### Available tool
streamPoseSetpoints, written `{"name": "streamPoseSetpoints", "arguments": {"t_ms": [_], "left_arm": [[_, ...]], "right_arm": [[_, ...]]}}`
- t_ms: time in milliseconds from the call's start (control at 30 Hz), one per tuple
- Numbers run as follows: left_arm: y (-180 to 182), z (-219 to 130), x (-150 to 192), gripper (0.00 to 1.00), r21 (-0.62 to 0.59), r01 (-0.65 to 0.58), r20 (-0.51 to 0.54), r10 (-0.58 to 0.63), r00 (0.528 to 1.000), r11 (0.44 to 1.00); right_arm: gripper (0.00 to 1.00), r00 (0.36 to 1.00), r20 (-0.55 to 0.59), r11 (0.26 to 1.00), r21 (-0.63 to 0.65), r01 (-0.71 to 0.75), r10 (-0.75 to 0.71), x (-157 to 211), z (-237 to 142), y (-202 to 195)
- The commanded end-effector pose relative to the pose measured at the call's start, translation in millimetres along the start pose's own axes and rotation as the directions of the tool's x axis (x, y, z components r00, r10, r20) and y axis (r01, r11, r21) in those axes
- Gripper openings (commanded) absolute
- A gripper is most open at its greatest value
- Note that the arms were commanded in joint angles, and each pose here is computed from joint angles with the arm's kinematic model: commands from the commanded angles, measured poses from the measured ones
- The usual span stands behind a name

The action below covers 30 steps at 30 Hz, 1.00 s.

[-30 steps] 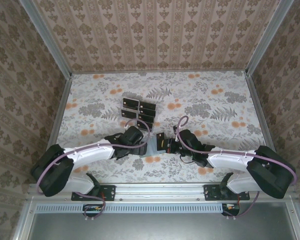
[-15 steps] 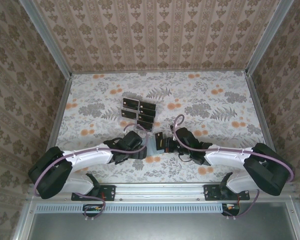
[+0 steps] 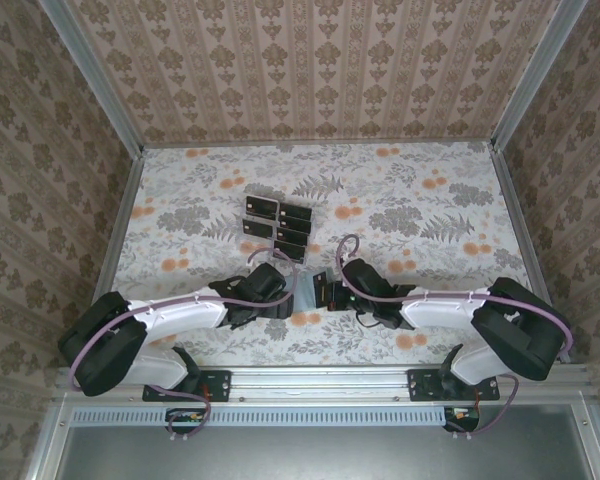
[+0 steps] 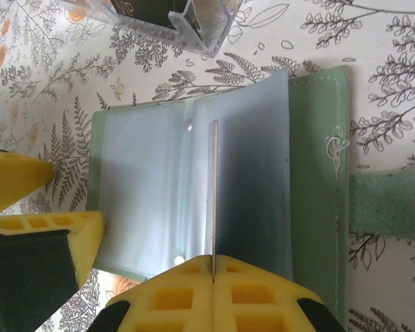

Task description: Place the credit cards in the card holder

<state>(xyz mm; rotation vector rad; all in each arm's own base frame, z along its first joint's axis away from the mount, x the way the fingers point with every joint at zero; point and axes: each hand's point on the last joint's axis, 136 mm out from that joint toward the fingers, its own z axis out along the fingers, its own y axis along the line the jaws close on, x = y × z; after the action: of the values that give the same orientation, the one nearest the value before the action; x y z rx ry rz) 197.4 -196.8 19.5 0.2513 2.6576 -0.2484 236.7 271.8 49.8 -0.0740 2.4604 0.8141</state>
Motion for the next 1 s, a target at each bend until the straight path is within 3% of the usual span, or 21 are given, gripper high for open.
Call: {"name": "streamPoseSetpoints", "arguments": {"t_ms": [0, 233, 633, 967], "left_arm": [[22.1, 6.2, 20.5, 1.0, -0.072, -0.015, -0.072, 0.01, 0.997, 0.997], [29.9, 5.8, 16.7, 1.0, -0.082, -0.022, -0.08, 0.015, 0.997, 0.996], [36.7, -0.2, 9.3, 1.0, -0.079, -0.018, -0.075, 0.012, 0.997, 0.997], [21.0, -13.9, -9.3, 1.0, -0.011, 0.02, -0.016, -0.021, 1.0, 1.0]], "right_arm": [[0.0, 0.999, -0.036, 0.997, 0.075, -0.01, 0.013, 18.2, -4.2, -15.1], [0.0, 0.998, -0.058, 0.996, 0.076, -0.036, 0.04, 35.2, -6.7, -12.0], [0.0, 0.997, 0.083, 1.0, -0.001, 0.004, -0.004, -10.2, -41.1, 23.8], [0.0, 0.991, 0.135, 0.997, -0.078, -0.012, 0.022, -29.7, -33.0, 22.7]]}}
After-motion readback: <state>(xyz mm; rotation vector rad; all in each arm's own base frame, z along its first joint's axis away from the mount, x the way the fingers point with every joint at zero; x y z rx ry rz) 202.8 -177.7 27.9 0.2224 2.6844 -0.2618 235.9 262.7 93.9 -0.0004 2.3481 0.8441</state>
